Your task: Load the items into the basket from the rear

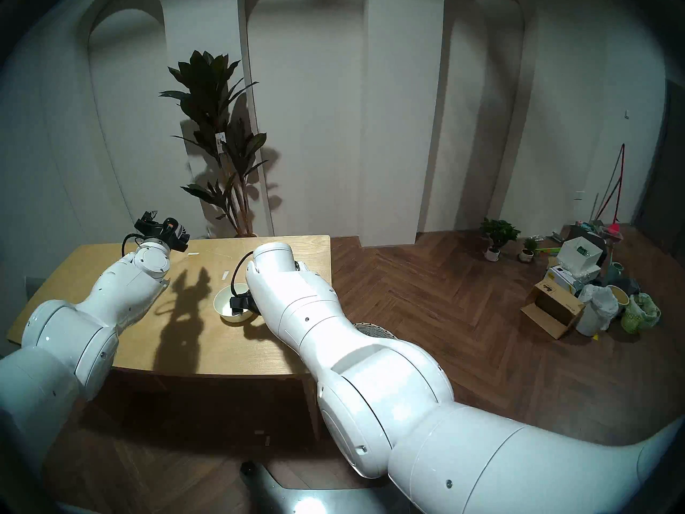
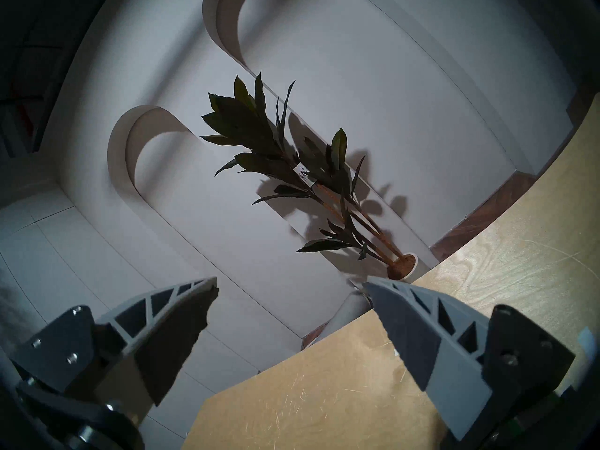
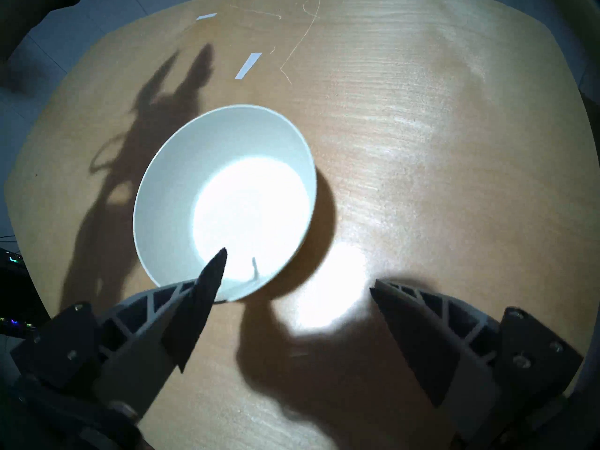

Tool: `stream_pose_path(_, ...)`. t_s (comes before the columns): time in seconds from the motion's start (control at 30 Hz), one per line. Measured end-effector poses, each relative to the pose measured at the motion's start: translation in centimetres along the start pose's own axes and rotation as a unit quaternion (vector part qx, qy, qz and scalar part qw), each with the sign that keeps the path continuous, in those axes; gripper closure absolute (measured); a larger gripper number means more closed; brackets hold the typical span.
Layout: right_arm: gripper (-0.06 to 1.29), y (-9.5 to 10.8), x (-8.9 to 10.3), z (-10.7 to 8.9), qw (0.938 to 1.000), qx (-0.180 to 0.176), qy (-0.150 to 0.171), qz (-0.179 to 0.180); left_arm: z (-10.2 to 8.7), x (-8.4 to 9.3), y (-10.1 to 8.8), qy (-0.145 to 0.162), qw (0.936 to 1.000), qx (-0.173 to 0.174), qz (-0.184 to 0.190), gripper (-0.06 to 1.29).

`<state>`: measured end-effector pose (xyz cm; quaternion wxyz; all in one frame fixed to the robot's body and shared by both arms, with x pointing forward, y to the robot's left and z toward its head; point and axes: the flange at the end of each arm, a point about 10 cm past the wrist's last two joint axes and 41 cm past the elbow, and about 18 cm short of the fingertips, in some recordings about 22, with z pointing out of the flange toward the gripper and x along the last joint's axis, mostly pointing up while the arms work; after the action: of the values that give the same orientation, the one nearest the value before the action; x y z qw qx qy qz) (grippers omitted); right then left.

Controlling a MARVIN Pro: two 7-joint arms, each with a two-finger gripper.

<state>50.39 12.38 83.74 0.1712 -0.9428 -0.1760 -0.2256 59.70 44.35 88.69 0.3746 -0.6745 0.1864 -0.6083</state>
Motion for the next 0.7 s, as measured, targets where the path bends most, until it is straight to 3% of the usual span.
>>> stream_pose_path(0.37,-0.02,-0.6,-1.3,0.7,0.9996,0.014,-0.025,0.007,-0.1,-0.3,0.0,0.004,0.9997,-0.023,-0.009,0.03)
stream_pose_path(0.47,0.11,-0.8,-1.6,0.8,0.9994,0.018,-0.028,0.011,-0.2,-0.4,0.1,0.006,0.9995,-0.029,-0.012,0.03)
stream_pose_path(0.57,0.77,-1.2,-1.5,0.7,0.9991,0.028,-0.027,0.015,-0.2,-0.4,0.1,0.008,0.9992,-0.036,-0.015,0.03)
stream_pose_path(0.6,0.83,-1.4,-1.4,0.6,0.9991,0.031,-0.026,0.016,-0.2,-0.4,0.1,0.009,0.9991,-0.038,-0.016,0.03)
stream_pose_path(0.7,1.21,-1.7,-1.3,0.5,0.9988,0.038,-0.025,0.019,-0.3,-0.4,0.1,0.011,0.9988,-0.044,-0.019,0.03)
